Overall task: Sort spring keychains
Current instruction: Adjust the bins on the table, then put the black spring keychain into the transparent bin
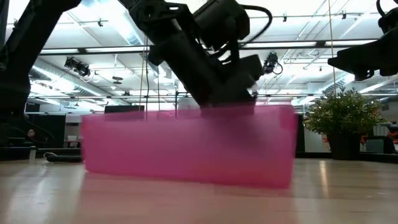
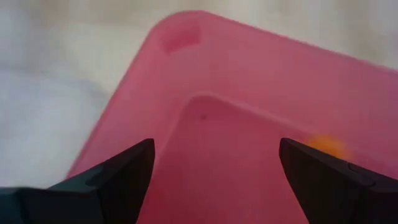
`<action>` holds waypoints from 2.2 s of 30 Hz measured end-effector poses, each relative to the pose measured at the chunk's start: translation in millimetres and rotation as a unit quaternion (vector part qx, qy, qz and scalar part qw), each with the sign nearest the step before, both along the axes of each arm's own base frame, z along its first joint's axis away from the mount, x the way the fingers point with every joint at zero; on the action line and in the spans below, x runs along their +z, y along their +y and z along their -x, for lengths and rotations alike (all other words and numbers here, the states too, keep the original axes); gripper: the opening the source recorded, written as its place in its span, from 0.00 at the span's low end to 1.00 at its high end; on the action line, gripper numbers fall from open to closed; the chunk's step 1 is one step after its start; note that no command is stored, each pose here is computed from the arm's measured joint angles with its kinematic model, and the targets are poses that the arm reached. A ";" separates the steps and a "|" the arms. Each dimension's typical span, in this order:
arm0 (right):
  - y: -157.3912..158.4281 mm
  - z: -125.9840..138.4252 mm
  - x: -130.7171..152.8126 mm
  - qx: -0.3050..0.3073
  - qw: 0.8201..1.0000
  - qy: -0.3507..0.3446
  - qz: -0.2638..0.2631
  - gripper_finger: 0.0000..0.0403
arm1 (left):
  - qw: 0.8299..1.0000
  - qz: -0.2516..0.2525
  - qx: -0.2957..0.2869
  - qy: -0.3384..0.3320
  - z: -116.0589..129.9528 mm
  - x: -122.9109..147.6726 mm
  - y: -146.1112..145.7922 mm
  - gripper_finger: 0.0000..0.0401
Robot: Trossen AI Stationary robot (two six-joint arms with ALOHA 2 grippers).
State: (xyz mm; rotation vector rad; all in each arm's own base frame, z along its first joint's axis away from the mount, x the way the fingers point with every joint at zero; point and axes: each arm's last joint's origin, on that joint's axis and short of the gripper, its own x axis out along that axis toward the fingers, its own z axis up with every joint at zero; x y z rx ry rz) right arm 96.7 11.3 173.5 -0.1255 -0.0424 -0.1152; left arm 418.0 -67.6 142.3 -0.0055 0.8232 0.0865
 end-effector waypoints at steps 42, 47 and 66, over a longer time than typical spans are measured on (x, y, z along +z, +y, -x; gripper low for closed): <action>0.0 0.0 -0.5 0.000 1.000 0.003 0.001 0.49 | 0.978 -0.089 0.119 0.144 241.4 94.8 -61.8 0.81; 0.0 -0.1 -0.6 0.000 1.000 0.003 0.001 0.49 | 0.956 -0.079 0.235 0.155 257.3 56.4 -17.6 0.81; 0.0 0.0 -0.5 0.000 1.000 0.003 0.001 0.49 | 0.978 0.026 0.206 0.017 229.1 78.4 7.6 0.01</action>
